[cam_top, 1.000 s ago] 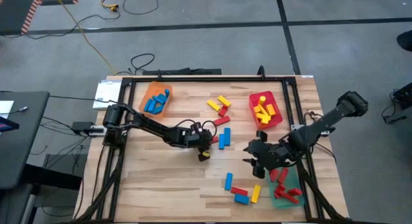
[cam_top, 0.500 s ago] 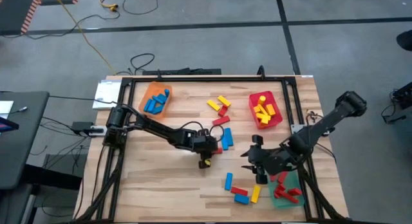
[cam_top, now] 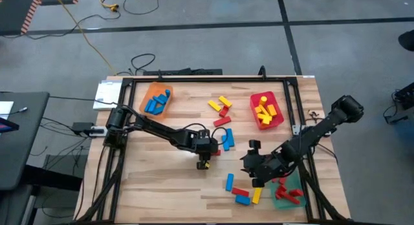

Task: Sort blocks
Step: Put the red rectangle block into the green bin

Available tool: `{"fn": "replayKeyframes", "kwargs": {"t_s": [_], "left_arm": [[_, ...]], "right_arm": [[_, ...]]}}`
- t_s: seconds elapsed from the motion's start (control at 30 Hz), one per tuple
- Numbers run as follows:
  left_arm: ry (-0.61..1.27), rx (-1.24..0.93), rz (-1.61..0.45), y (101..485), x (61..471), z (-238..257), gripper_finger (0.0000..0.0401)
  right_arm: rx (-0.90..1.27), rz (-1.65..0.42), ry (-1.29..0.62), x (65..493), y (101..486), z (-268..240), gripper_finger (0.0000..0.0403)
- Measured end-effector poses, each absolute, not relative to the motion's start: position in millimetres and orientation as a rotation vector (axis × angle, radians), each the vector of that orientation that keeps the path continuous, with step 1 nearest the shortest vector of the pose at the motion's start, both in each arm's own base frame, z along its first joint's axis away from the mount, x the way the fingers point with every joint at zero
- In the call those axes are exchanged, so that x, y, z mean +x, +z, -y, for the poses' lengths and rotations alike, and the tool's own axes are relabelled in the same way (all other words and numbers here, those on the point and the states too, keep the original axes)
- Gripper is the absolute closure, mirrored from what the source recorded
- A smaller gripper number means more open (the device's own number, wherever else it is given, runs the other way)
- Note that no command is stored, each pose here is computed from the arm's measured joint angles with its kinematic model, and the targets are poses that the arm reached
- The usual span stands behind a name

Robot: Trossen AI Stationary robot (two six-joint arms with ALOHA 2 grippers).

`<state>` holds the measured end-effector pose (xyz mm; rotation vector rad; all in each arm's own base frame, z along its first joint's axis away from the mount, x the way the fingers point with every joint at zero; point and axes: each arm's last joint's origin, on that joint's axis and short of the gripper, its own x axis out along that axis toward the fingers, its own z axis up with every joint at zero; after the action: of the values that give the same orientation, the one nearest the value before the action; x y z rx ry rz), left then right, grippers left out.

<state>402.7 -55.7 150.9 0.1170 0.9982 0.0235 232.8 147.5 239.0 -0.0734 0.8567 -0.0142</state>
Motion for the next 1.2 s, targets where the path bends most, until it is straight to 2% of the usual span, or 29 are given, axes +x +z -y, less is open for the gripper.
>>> {"fn": "replayKeyframes", "kwargs": {"t_s": [0.2, 0.53, 0.77, 1.2], "left_arm": [[0.014, 0.142, -1.003, 156, 400, 55, 0.0293], [-0.010, 0.174, -0.889, 207, 388, 53, 0.0292], [-0.112, 0.148, -0.828, 229, 382, 50, 0.0291], [-0.380, -0.025, -0.696, 223, 380, 32, 0.0290]], "right_arm": [[-0.063, -0.845, -0.013, 231, 243, -146, 0.0193], [-0.099, -0.871, -0.033, 227, 243, -143, 0.0193], [-0.169, -0.827, 0.005, 228, 245, -147, 0.0196], [-0.391, -0.728, -0.045, 225, 249, -154, 0.0222]]}}
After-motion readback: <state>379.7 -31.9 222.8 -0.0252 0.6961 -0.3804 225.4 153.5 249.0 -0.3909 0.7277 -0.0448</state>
